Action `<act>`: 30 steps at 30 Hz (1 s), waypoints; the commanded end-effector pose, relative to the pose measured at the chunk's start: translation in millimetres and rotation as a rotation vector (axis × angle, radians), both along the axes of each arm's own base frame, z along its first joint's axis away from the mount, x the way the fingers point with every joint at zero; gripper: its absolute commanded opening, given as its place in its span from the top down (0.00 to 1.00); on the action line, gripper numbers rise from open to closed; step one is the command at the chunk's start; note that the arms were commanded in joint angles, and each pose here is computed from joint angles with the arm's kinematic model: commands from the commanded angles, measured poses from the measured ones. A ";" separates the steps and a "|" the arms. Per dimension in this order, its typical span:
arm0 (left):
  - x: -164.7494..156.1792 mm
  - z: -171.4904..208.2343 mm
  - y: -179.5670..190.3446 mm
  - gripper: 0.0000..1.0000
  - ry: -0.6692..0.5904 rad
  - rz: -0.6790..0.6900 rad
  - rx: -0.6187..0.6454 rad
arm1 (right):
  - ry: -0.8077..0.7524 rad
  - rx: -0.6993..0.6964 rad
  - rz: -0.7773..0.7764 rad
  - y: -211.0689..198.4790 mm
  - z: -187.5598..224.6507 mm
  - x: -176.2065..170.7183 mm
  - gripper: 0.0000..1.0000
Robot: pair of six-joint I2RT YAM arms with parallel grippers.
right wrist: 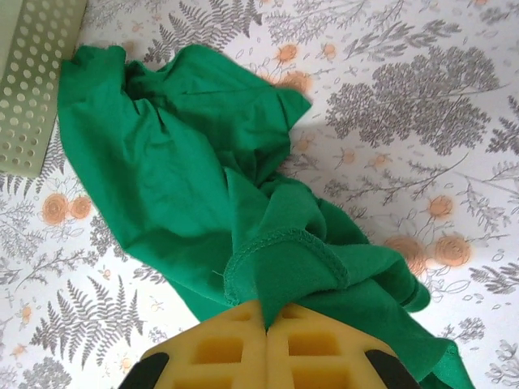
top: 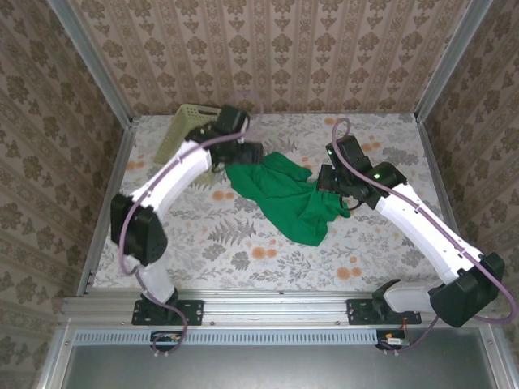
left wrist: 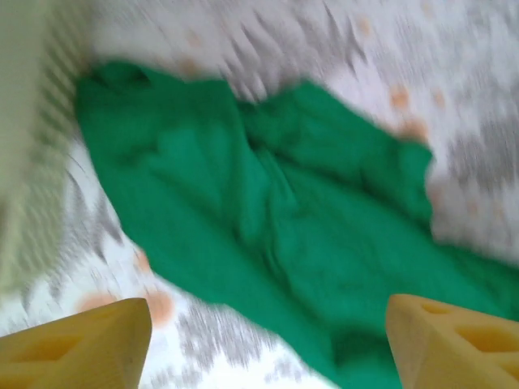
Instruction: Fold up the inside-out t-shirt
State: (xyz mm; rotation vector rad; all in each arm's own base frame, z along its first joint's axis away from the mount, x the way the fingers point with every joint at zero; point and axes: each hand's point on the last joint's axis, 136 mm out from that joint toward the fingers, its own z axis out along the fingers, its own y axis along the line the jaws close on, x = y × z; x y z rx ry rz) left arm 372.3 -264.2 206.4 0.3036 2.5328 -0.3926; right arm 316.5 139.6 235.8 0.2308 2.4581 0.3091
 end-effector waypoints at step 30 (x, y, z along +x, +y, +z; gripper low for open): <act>-109.0 -13.5 -123.5 0.74 -0.275 -0.285 -0.368 | -0.075 0.239 -0.042 35.5 22.5 -25.2 1.00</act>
